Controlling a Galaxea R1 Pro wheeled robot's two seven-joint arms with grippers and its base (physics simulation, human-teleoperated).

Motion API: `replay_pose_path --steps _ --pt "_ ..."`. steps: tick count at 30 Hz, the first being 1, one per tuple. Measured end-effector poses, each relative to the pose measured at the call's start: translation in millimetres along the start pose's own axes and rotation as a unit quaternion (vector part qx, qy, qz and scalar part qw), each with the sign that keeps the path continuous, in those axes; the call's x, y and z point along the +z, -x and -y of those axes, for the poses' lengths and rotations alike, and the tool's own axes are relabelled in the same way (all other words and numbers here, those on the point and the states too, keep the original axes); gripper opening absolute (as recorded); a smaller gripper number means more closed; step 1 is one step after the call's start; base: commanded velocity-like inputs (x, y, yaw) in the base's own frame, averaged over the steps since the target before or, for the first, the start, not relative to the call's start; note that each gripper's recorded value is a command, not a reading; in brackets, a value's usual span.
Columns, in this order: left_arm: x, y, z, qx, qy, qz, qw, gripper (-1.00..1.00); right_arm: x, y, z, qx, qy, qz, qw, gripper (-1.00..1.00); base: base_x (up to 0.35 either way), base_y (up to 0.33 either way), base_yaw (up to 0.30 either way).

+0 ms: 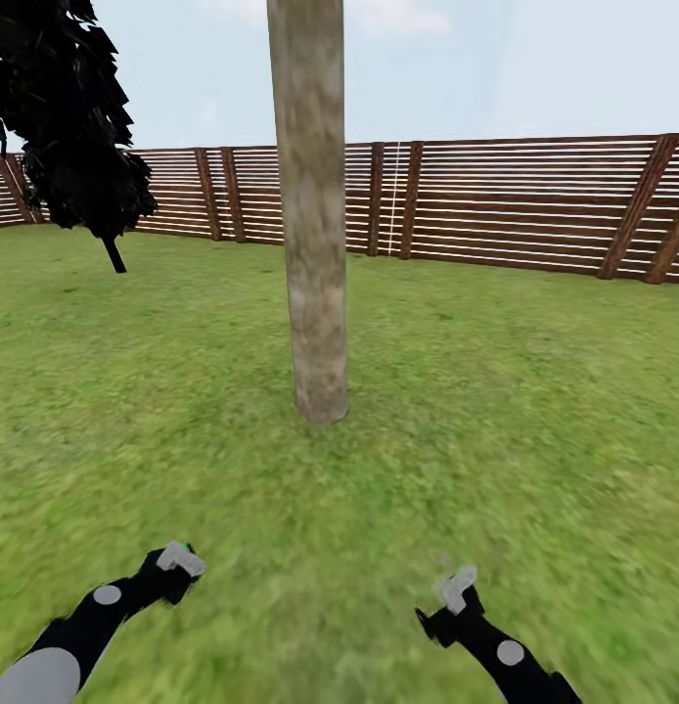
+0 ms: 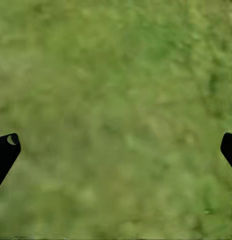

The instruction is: In the garden, pick up the pesticide atomizer on the floor and spray pesticide onto both trees until each tree trunk is fully covered.

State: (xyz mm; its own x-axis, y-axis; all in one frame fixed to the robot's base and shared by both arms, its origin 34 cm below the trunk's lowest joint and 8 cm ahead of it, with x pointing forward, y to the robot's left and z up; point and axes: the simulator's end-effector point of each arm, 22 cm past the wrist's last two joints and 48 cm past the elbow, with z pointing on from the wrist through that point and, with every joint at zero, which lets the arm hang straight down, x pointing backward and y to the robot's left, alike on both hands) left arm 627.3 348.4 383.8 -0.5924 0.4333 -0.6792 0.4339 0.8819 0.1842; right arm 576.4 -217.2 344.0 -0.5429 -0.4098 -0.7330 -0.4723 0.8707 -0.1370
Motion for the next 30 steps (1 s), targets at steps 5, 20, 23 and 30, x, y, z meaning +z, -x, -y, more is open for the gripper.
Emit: replay_pose_path --steps 5,20,23,30 --pt "9.3 -24 3 -0.088 0.076 -0.075 0.9905 -1.0 -34.5 -38 82 0.069 -0.224 0.004 0.9722 1.0 0.0 0.0 0.0" --pt "13.7 -39 43 -0.144 0.06 -0.147 0.9768 -1.0 -66.0 -94 57 0.129 -0.27 -0.007 0.9542 1.0 0.171 -0.144 0.0" --pt "13.8 -39 44 -0.144 0.059 -0.148 0.9766 -1.0 -65.9 -95 56 0.129 -0.269 -0.008 0.9543 1.0 0.205 -0.272 0.0" --pt "13.9 -39 45 -0.143 0.058 -0.149 0.9766 -1.0 -66.4 -95 57 0.13 -0.271 -0.009 0.9537 1.0 0.253 -0.242 -0.143"
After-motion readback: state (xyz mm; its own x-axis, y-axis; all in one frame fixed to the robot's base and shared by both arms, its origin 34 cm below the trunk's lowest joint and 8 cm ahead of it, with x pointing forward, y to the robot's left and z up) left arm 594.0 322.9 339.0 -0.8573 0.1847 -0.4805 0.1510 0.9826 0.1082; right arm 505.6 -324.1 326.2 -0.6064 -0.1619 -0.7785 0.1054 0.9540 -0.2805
